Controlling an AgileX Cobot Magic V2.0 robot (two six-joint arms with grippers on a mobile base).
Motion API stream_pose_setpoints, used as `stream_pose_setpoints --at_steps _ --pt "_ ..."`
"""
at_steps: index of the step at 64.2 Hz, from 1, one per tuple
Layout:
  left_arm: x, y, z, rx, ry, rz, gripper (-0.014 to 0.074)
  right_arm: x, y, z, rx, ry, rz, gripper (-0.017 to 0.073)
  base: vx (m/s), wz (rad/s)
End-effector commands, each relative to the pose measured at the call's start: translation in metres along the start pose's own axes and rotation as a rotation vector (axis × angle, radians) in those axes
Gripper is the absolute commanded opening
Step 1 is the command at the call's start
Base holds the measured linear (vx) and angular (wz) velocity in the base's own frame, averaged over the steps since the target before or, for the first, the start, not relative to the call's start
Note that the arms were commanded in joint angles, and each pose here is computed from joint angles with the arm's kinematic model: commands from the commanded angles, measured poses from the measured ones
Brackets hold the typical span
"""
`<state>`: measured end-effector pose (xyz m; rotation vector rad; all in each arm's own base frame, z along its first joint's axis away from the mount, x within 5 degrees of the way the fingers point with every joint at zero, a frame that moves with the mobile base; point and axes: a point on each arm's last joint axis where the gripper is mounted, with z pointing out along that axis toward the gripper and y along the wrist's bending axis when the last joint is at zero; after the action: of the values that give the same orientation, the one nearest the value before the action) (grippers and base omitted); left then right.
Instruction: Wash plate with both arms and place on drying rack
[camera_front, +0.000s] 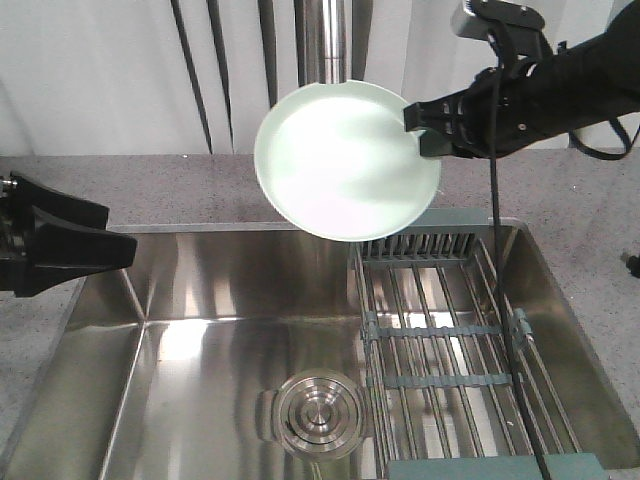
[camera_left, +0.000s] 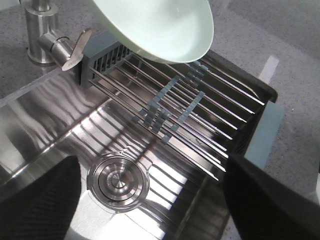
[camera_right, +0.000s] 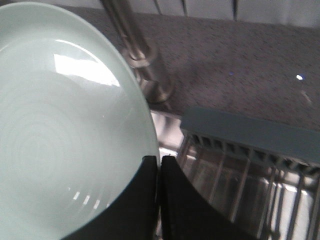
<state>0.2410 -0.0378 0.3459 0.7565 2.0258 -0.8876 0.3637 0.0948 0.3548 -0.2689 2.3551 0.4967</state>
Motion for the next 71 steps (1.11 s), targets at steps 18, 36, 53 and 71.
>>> stream_pose_setpoints --at_steps 18,36,53,71 --pt "-0.013 -0.014 -0.008 0.042 -0.072 0.024 0.0566 0.018 -0.004 -0.034 -0.039 0.256 0.008 -0.0008 0.00 0.00" --pt "-0.013 -0.014 -0.008 0.042 -0.072 0.024 0.0566 0.018 -0.013 -0.034 0.042 0.252 -0.092 -0.0008 0.00 0.00" --pt "-0.013 -0.014 -0.008 0.042 -0.072 0.024 0.0566 0.020 -0.031 -0.031 0.206 0.303 -0.182 -0.0008 0.00 0.00" --pt "-0.013 -0.014 -0.008 0.042 -0.072 0.024 0.0566 0.028 -0.058 -0.004 0.382 0.406 -0.108 -0.0006 0.00 0.00"
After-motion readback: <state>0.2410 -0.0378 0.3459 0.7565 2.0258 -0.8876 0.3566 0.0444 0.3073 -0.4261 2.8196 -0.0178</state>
